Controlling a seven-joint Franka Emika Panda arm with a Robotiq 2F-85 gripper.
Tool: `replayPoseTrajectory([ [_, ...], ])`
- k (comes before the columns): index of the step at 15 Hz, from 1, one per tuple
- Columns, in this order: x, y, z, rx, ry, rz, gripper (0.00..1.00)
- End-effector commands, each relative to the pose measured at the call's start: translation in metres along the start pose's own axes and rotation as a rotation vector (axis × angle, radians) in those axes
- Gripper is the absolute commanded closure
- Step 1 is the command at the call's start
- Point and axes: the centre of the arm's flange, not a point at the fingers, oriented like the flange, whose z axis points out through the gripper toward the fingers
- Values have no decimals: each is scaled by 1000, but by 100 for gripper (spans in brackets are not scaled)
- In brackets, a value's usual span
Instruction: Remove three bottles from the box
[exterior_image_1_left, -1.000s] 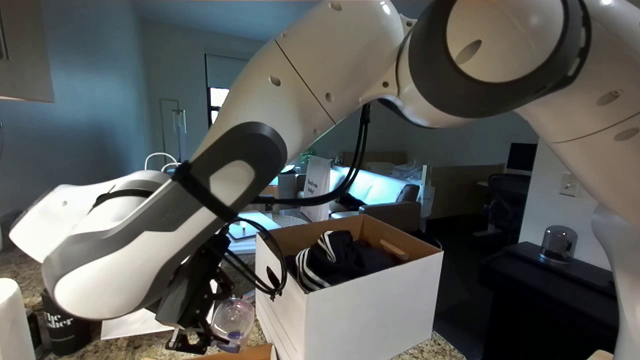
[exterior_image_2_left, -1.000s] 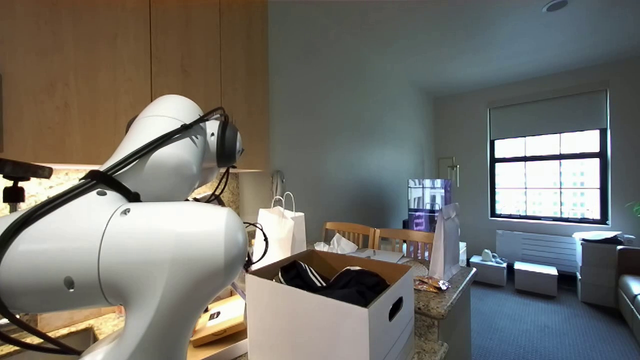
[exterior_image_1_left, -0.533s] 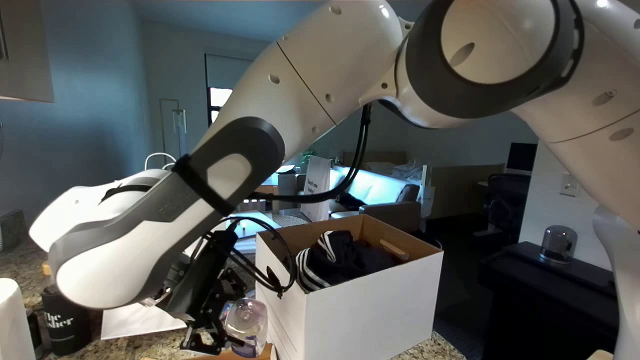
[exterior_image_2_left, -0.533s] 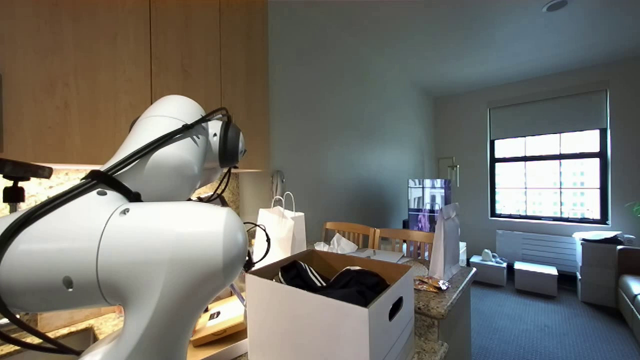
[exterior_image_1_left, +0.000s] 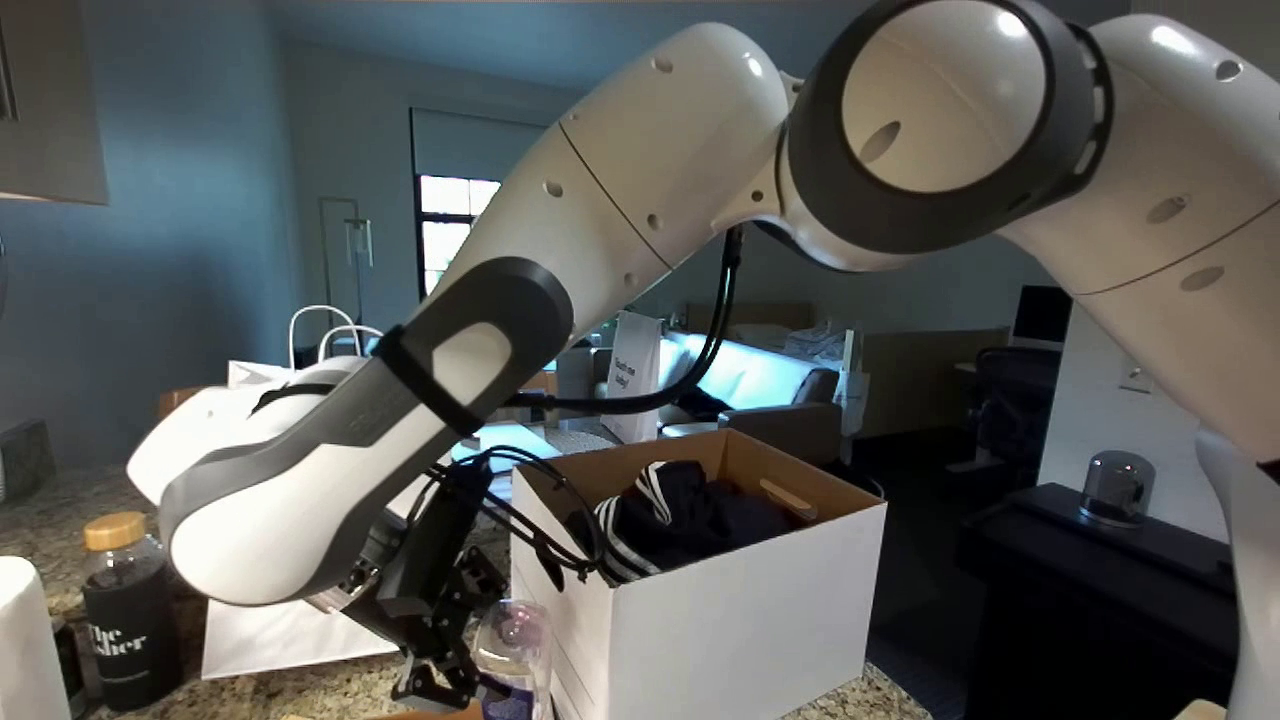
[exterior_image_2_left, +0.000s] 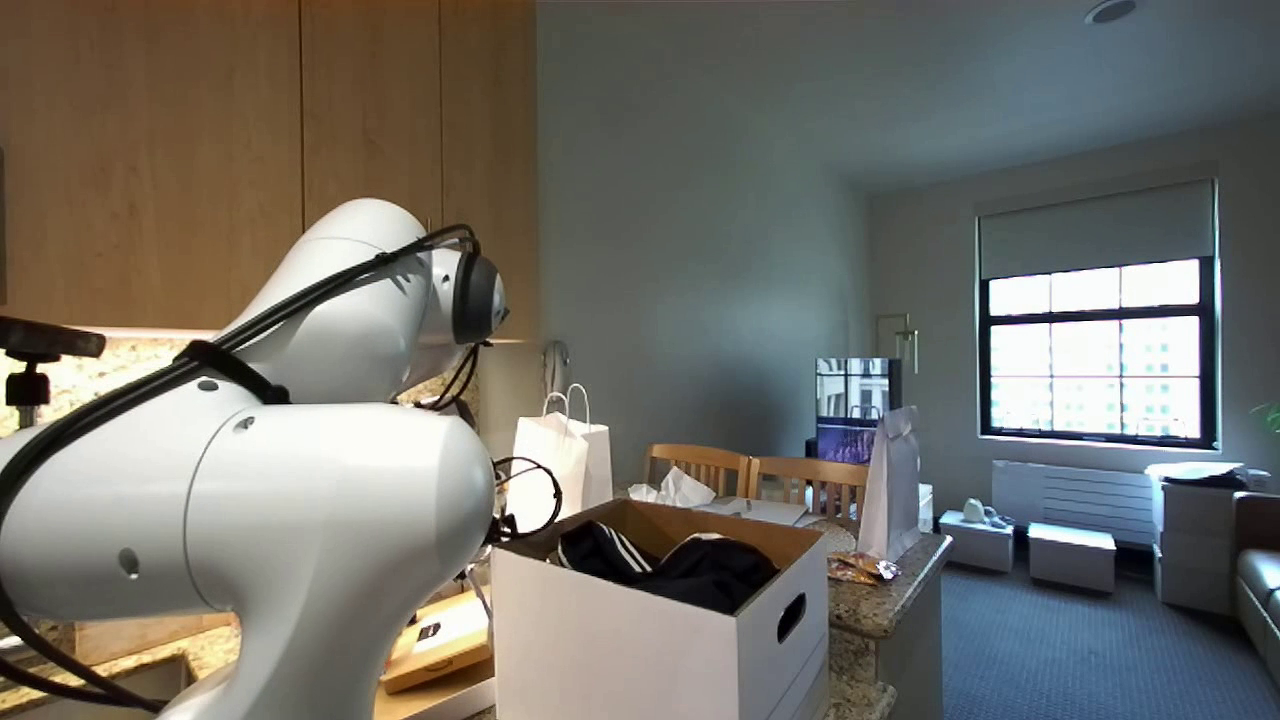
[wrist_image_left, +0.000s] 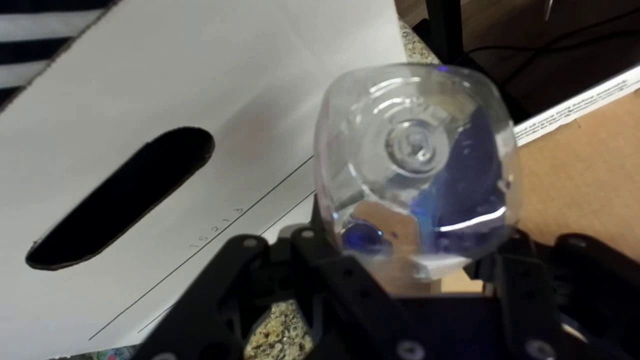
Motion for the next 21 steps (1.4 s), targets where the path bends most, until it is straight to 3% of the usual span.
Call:
replayPoseTrajectory([
  [1,8,0,8,37,19,-90,69],
  [6,18,-10,15,29,110,-103,69],
  [7,19,-13,16,22,121,-100,19],
  [8,20,-14,16,19,124,-101,18],
  [11,20,-14,15,17,126,-95,1],
  [21,18,-15,11,13,114,-94,0],
])
